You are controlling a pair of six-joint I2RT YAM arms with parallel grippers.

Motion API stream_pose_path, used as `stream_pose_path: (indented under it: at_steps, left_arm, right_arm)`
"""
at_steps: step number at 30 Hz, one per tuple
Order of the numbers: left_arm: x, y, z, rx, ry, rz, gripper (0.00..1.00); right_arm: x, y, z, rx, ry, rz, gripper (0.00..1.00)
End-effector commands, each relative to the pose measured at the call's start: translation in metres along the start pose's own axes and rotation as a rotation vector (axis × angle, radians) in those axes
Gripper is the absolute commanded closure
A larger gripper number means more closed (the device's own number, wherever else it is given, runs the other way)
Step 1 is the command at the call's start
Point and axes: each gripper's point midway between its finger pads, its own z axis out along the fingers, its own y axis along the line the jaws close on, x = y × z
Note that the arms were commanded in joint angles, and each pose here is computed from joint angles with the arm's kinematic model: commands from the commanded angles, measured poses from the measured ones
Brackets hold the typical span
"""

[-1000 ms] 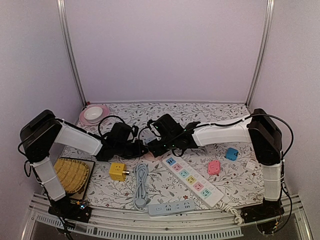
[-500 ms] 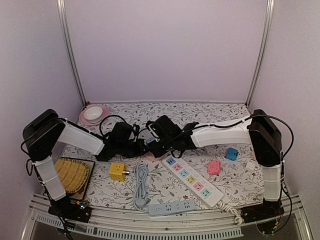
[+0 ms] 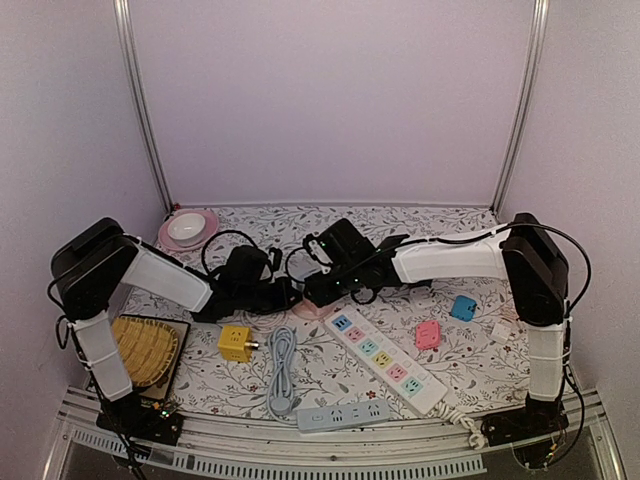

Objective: Pull the plug off the socket

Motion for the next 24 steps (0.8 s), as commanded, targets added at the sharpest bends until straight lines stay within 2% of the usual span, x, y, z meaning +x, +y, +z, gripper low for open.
stream_pose_path:
  at_steps: [1, 7, 13, 18, 24]
  left_arm:
    - [0.086, 0.074, 0.000, -0.252, 0.255, -0.017, 1.00]
    - [0.090, 0.076, 0.002, -0.258, 0.264, -0.020, 1.00]
    - [0.093, 0.078, 0.002, -0.262, 0.269, -0.019, 1.00]
    - [0.093, 0.078, 0.003, -0.264, 0.268, -0.019, 1.00]
    - [0.093, 0.079, 0.003, -0.266, 0.267, -0.018, 1.00]
  right_arm:
    - [-0.050, 0.020, -0.037, -0.068, -0.156, 0.052, 0.76]
    - [-0.051, 0.045, -0.042, 0.052, -0.204, -0.109, 0.76]
    - [-0.052, 0.043, -0.043, 0.076, -0.211, -0.131, 0.76]
    - [-0.054, 0.035, -0.046, -0.030, -0.186, -0.069, 0.76]
    - [-0.057, 0.017, -0.050, -0.154, -0.172, 0.081, 0.76]
